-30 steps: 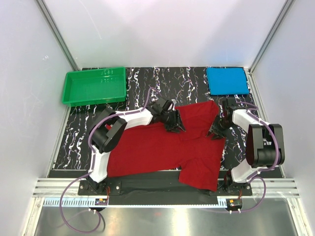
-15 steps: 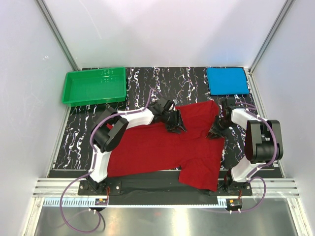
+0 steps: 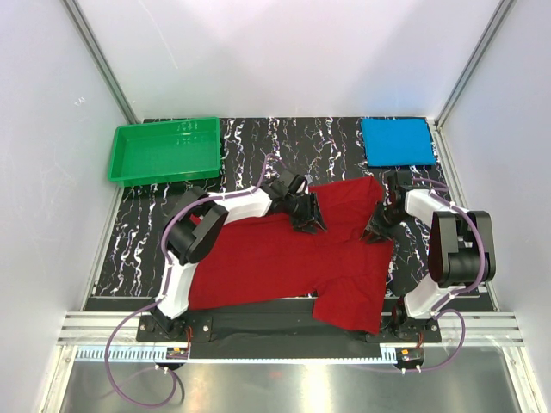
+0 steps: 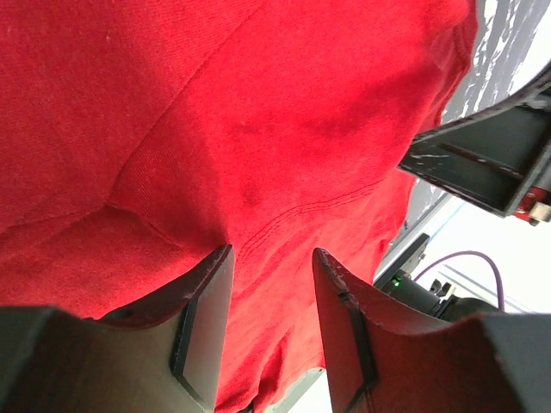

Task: Fold and stack the t-shirts
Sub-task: Fold the tshirt

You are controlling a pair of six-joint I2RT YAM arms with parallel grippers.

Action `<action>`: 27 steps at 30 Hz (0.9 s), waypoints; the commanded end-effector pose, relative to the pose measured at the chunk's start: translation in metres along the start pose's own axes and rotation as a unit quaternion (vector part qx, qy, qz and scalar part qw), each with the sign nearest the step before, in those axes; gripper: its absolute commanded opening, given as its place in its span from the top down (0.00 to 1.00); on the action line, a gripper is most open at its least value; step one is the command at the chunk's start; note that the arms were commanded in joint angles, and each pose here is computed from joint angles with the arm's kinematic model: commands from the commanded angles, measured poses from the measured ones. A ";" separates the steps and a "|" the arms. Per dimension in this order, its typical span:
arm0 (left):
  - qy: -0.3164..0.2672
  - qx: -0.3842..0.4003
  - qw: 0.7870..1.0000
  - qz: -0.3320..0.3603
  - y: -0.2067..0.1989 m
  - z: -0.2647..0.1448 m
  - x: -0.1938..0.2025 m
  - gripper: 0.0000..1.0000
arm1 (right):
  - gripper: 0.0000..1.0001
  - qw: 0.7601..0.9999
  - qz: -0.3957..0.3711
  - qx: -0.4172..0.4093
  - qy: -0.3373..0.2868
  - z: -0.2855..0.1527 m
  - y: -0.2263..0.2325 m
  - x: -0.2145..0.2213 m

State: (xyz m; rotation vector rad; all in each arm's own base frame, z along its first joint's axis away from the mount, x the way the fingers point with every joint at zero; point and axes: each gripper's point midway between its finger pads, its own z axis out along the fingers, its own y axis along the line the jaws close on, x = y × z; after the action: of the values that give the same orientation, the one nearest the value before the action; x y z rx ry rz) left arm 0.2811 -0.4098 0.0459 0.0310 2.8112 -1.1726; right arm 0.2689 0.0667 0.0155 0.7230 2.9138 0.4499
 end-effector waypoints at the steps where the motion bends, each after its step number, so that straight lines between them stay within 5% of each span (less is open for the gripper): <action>1: 0.002 0.026 1.000 0.016 -0.017 -0.003 -0.007 0.53 | 0.66 1.000 -0.012 0.000 -0.023 -0.012 0.003 -0.009; 22: 0.002 0.025 1.000 0.016 -0.017 -0.002 -0.010 0.53 | 0.74 1.000 -0.017 0.004 -0.010 -0.002 0.005 -0.016; 27: 0.003 0.024 1.000 0.014 -0.016 -0.001 -0.009 0.53 | 0.86 1.000 -0.018 0.004 -0.005 0.001 0.003 -0.013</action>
State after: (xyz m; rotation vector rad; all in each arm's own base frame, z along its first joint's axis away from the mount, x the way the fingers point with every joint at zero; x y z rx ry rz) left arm 0.2817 -0.4111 0.0435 0.0362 2.8255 -1.1755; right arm 0.2729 0.0648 0.0123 0.7041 2.9390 0.4307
